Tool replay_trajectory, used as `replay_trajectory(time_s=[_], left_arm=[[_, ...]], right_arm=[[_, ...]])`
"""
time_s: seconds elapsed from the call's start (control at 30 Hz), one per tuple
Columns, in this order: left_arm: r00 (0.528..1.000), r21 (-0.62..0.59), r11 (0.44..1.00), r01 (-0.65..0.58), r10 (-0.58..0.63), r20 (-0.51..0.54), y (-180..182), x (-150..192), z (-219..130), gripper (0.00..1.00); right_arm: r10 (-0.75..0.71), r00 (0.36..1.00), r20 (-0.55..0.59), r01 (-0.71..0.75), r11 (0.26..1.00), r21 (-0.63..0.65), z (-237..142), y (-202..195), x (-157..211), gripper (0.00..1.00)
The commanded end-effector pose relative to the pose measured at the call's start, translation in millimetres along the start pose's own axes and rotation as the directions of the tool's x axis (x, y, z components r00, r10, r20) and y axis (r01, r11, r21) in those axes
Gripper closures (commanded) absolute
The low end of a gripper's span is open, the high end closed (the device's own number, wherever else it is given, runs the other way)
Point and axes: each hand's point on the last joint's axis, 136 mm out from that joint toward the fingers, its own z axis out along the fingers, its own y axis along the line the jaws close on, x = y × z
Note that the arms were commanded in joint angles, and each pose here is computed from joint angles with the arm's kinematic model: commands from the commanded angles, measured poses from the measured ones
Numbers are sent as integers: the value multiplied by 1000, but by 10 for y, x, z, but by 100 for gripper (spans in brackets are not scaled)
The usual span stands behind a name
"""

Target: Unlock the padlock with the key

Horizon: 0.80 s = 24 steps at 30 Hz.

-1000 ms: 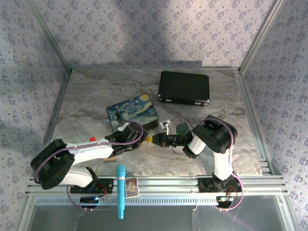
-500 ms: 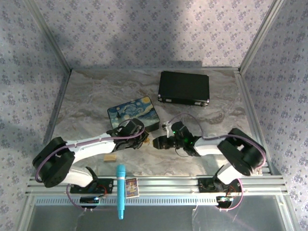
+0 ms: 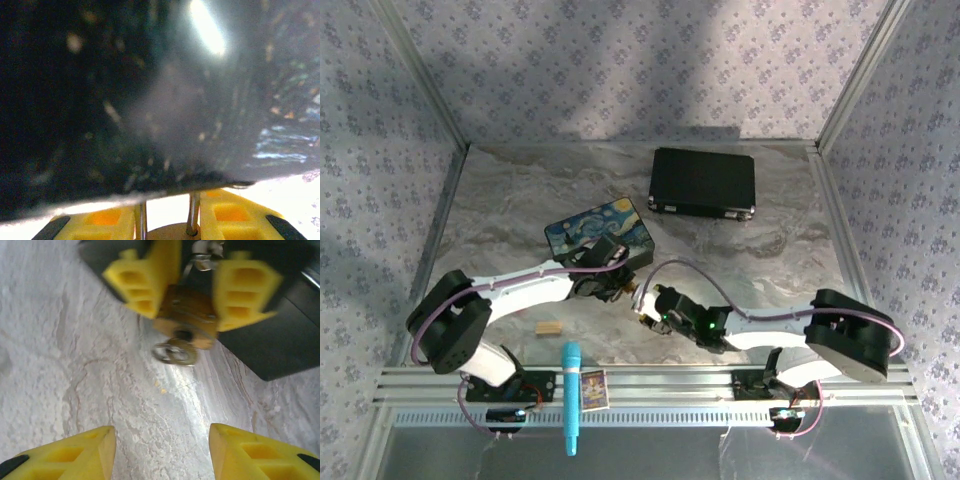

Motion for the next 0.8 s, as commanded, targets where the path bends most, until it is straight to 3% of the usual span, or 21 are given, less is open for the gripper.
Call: replay_trajectory(time_s=[0.0, 0.23, 0.6, 0.77], left_arm=[[997, -107, 994, 26, -33, -64, 225, 107, 55, 97], [997, -107, 994, 33, -40, -72, 236, 120, 84, 97], [995, -97, 995, 38, -47, -88, 224, 150, 115, 97], [994, -94, 995, 44, -53, -99, 214, 169, 127, 97]], right_arm=[[-191, 981, -38, 194, 974, 116, 53, -161, -125, 48], [-180, 984, 9, 175, 969, 174, 160, -181, -380, 52], [-155, 988, -1, 153, 975, 161, 227, -145, -364, 76], [-134, 990, 43, 127, 984, 125, 233, -59, -416, 76]])
